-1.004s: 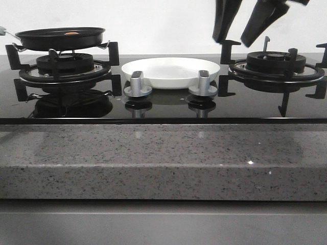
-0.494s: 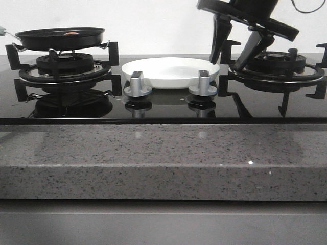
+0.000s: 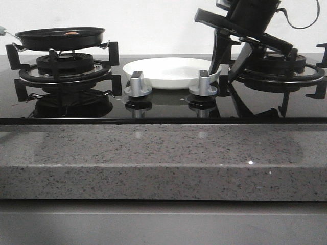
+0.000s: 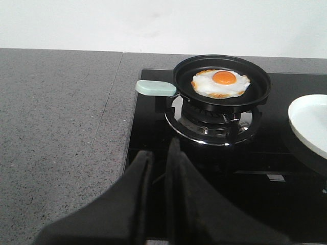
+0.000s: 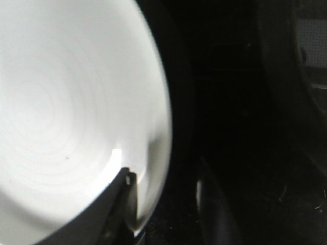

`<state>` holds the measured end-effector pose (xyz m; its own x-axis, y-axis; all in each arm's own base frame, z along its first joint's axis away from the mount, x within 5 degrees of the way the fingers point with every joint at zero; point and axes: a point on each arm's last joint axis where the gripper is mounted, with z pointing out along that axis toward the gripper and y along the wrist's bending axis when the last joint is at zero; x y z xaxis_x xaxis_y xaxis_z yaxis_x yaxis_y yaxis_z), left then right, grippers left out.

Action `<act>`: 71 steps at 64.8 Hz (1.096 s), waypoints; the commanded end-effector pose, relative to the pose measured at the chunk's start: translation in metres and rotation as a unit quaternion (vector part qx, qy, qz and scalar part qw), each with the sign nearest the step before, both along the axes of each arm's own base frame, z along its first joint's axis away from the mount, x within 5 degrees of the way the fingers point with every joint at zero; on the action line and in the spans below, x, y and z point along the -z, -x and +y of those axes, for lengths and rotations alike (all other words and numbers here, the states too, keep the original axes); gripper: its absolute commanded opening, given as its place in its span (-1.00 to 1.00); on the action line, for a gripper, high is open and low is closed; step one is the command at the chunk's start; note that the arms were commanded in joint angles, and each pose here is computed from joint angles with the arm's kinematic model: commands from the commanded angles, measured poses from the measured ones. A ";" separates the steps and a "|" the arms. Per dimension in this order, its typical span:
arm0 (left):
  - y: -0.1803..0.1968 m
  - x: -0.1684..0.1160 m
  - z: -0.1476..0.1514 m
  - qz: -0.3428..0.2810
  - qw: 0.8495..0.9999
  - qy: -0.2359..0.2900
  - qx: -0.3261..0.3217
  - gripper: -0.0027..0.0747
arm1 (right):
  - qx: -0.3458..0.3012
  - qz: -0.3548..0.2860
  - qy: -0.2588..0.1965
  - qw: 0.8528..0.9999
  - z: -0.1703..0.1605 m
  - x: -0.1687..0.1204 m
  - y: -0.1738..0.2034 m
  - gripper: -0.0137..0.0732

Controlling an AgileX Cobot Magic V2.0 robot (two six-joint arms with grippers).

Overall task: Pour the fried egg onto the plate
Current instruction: 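Lower the right gripper onto the white plate rim and grasp it, then lift the white plate with the right gripper toward the frying pan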

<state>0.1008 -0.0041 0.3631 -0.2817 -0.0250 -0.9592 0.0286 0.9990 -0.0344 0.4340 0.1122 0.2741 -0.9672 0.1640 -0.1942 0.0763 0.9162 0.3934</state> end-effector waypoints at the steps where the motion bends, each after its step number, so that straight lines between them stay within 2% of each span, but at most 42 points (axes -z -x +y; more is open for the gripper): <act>1: -0.002 -0.018 0.000 -0.055 0.998 0.001 0.000 -0.75 | 0.001 -0.043 -0.022 0.999 0.000 -0.031 0.005 -0.21; 11: -0.002 -0.018 0.000 -0.055 0.998 0.001 0.000 -0.75 | 0.007 -0.056 -0.026 0.998 0.000 -0.031 0.001 -0.43; 24: -0.002 -0.018 0.000 -0.055 0.998 0.001 0.000 -0.75 | 0.018 -0.080 -0.045 0.996 0.002 -0.035 -0.003 -0.85; 34: -0.002 -0.018 0.000 -0.055 0.998 0.001 0.000 -0.75 | 0.022 -0.113 -0.066 0.991 0.005 -0.054 -0.005 -0.84; 49: -0.002 -0.018 0.000 -0.055 0.998 0.001 0.000 -0.75 | 0.015 -0.166 -0.077 0.983 0.001 -0.105 0.019 -0.84; 56: -0.002 -0.018 0.000 -0.055 0.998 0.001 0.000 -0.75 | 0.001 -0.194 -0.042 0.980 0.000 -0.123 0.037 -0.84; 63: -0.002 -0.018 0.000 -0.055 0.998 0.001 0.000 -0.75 | -0.022 -0.202 0.000 0.979 0.004 -0.127 0.060 -0.84; 71: -0.002 -0.018 0.000 -0.055 0.998 0.001 0.000 -0.75 | -0.055 -0.201 0.025 0.978 0.018 -0.116 0.083 -0.84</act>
